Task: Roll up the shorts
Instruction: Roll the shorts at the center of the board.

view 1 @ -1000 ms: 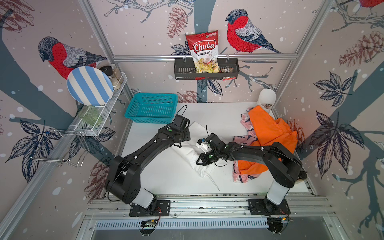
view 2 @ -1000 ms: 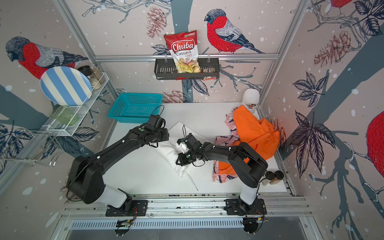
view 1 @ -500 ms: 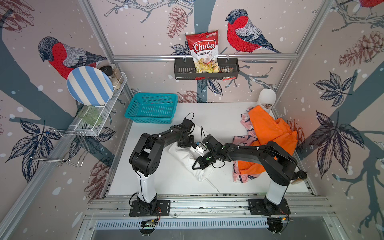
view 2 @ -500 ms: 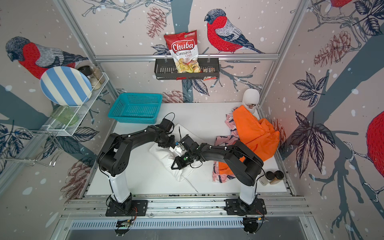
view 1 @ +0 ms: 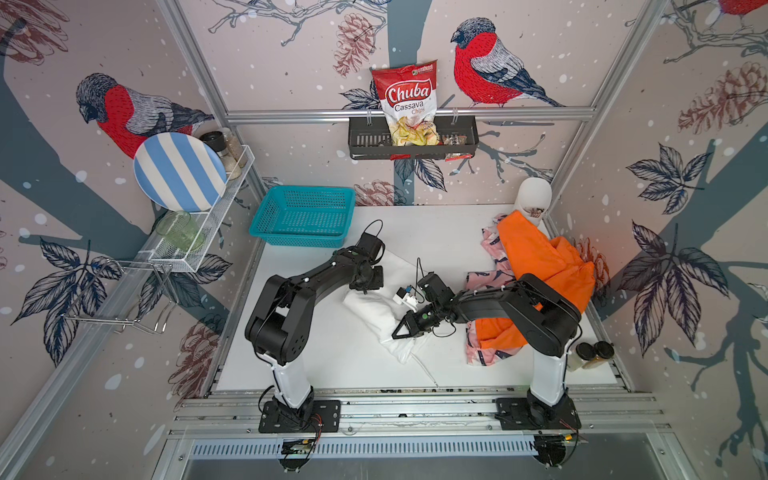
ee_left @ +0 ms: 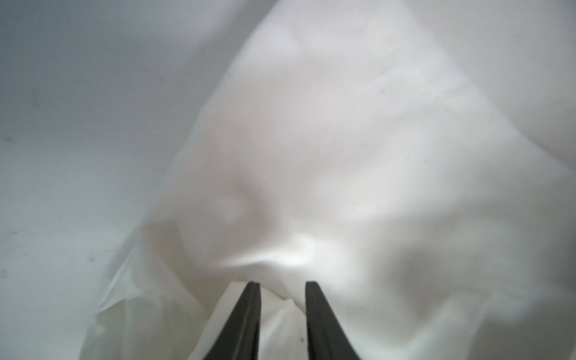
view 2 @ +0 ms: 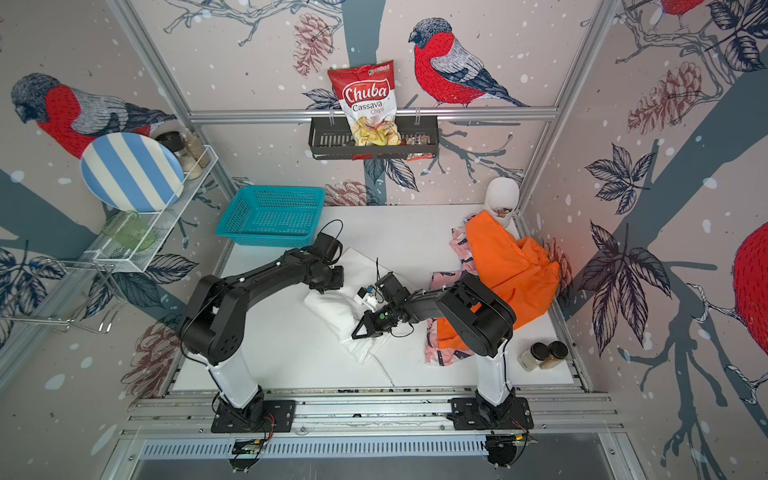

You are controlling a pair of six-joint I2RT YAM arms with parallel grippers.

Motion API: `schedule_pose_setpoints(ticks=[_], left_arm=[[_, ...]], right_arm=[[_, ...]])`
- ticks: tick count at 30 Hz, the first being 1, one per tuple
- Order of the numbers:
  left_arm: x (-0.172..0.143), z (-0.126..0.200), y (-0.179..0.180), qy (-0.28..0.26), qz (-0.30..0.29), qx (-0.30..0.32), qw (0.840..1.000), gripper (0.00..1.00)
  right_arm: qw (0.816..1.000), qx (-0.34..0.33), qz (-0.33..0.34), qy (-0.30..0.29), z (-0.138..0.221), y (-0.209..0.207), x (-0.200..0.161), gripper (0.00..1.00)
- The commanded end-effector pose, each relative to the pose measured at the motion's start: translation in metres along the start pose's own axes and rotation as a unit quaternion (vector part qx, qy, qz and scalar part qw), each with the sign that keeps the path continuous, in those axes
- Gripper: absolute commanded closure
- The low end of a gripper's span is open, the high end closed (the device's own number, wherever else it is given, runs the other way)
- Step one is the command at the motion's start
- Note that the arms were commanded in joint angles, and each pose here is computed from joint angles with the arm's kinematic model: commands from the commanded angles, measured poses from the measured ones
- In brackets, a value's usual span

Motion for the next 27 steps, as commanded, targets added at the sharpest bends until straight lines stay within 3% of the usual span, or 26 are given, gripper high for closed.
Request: schedule_pose_setpoints(ticks=[1, 5, 8, 11, 14, 19, 27], left_arm=[[0.0, 0.034, 0.01, -0.026, 0.034, 0.023, 0.999, 0.59], [-0.012, 0.072, 0.012, -0.062, 0.124, -0.016, 0.99, 0.42], [-0.031, 0.083, 0.009, -0.056, 0.222, -0.068, 0.971, 0.33], [-0.056, 0.088, 0.017, -0.041, 0.317, -0.04, 0.947, 0.21], [-0.072, 0.092, 0.024, -0.031, 0.37, -0.018, 0.928, 0.09], [-0.081, 0.078, 0.028, -0.016, 0.394, -0.004, 0.919, 0.07], [-0.08, 0.019, 0.037, 0.026, 0.342, 0.077, 0.936, 0.12]], right_arm=[[1.0, -0.016, -0.012, -0.012, 0.0, -0.003, 0.001, 0.94], [0.999, -0.027, -0.012, -0.016, -0.002, -0.002, 0.0, 0.94], [0.999, -0.028, -0.007, -0.016, -0.003, 0.001, 0.0, 0.92], [0.999, -0.03, -0.002, -0.012, -0.006, 0.003, -0.001, 0.91], [0.999, -0.036, 0.001, -0.01, -0.007, 0.004, -0.002, 0.9], [0.999, -0.048, 0.0, -0.01, -0.007, 0.002, -0.001, 0.9], [0.995, -0.092, 0.026, 0.007, -0.008, 0.001, -0.005, 0.84]])
Point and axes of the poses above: each gripper's point midway between its finger pads, its own z axis back along the fingers, its own y axis along the line the jaws close on, x = y × z, the point moved 4 cm from there along z, back along the fingers, and after that the axes turned 2 degrees about -z, right-handed, at the moved point
